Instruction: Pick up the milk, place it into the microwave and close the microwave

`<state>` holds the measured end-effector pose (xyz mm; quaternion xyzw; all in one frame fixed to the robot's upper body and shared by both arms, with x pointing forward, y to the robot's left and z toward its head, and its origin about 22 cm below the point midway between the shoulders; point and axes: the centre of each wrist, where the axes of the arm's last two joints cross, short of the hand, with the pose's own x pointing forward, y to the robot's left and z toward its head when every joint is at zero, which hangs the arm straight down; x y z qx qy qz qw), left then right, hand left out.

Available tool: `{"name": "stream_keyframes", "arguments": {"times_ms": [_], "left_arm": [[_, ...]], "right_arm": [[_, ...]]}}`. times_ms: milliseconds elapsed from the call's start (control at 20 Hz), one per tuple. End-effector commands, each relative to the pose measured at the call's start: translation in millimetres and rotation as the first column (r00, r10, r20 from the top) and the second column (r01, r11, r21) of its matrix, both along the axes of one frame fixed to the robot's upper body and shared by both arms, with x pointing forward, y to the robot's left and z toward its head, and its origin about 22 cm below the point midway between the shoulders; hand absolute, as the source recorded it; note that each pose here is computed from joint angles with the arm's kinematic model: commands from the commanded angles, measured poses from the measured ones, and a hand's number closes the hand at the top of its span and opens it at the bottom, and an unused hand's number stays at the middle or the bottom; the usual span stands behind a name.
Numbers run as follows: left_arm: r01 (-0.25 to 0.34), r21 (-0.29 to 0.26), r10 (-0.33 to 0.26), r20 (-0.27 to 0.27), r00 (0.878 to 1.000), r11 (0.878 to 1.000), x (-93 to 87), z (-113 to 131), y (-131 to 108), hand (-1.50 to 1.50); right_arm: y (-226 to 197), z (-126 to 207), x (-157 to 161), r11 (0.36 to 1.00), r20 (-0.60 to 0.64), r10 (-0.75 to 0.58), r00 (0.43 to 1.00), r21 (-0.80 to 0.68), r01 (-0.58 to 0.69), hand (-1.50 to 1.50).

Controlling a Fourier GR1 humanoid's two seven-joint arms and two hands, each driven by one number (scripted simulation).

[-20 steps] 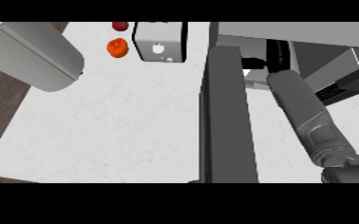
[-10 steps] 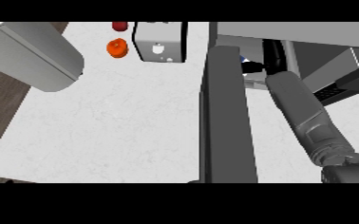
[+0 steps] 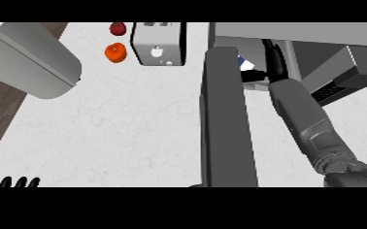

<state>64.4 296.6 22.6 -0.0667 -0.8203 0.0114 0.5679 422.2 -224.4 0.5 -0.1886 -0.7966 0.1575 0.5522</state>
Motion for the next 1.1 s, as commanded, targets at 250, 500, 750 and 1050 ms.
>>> {"name": "stream_keyframes", "arguments": {"times_ms": [250, 500, 750, 1050], "left_arm": [[0.068, 0.022, -0.069, 0.007, 0.998, 0.997, 3.0, 10, -25, -1.5], [0.105, 0.033, -0.105, 0.015, 0.994, 0.994, 11.9, 2, -41, -1.5], [0.137, 0.051, -0.137, -0.011, 0.991, 0.989, 28.5, 10, -66, -1.5], [0.198, 0.063, -0.195, -0.045, 0.98, 0.978, 51.8, 19, -70, -1.5]], "right_arm": [[-1, -46, -31, 0.982, -0.019, 0.122, 0.992, 0.146, -0.118, -1.5], [-5, -48, -33, 0.971, -0.015, 0.155, 0.988, 0.187, -0.15, -1.5], [-36, -74, -60, 0.955, -0.045, 0.19, 0.981, 0.243, -0.173, -1.5], [-29, -112, -102, 0.928, -0.08, 0.252, 0.965, 0.302, -0.217, -1.5]]}}
